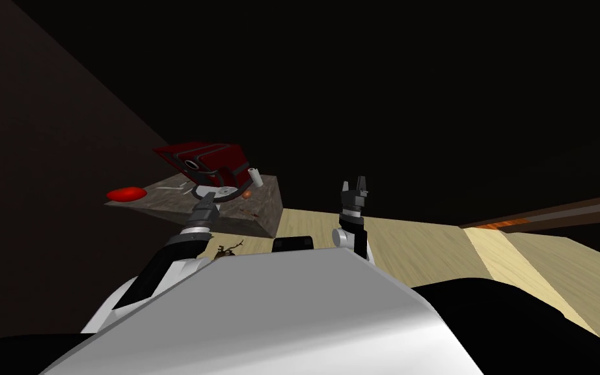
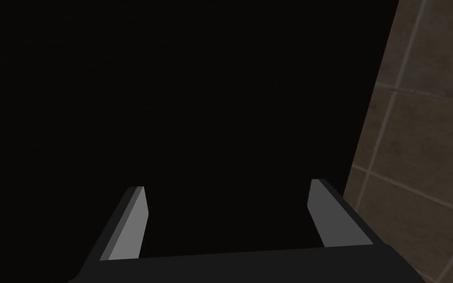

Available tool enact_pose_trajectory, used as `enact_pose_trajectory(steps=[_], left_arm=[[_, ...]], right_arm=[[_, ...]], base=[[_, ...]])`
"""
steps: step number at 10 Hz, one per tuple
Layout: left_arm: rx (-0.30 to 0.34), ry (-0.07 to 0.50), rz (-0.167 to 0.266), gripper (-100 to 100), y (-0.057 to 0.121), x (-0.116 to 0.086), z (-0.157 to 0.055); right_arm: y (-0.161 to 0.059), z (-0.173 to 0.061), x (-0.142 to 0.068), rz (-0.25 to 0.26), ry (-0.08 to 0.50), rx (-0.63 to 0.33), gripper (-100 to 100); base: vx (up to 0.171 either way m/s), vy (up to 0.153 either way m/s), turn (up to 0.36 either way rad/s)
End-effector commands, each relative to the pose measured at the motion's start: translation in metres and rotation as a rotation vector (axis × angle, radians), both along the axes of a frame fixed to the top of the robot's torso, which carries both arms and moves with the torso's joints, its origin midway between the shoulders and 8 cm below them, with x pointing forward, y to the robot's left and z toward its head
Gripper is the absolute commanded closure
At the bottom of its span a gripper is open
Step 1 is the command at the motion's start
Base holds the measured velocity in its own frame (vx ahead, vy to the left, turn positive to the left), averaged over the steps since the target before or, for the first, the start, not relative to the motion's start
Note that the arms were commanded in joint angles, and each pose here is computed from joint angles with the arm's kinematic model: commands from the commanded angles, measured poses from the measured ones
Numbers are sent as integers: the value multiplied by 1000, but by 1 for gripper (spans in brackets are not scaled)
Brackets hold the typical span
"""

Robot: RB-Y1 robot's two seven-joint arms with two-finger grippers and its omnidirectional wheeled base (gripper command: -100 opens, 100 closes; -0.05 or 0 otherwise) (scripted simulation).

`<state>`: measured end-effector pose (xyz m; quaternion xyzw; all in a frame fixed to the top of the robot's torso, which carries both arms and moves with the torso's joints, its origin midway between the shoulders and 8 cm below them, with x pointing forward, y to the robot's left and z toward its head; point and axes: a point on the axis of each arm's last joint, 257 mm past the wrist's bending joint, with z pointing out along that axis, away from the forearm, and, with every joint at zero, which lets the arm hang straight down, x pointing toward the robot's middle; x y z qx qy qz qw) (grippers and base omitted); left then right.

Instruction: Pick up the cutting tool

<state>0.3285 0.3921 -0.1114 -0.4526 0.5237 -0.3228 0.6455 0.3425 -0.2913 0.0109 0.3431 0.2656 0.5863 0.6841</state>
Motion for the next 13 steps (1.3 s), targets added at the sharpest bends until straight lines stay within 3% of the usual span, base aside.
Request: enact_pose_trajectory(steps=[1, 3, 5, 10, 13], left_arm=[[-10, 78, 23, -100, 13, -10, -20], [-21, 151, 44, -100, 22, -20, -38], [-30, 185, 55, -100, 25, -21, -47], [-68, 400, 108, -100, 48, -58, -99], [-90, 500, 132, -100, 55, -76, -121]], right_arm=[[0, 0, 0, 0, 0, 0, 0], [0, 0, 0, 0, 0, 0, 0], [0, 0, 0, 0, 0, 0, 0], [0, 0, 0, 0, 0, 0, 0], [0, 0, 0, 0, 0, 0, 0]], base=[[29, -28, -68], [30, -26, -50], [20, -12, -12], [37, -15, -52], [52, -13, -45]])
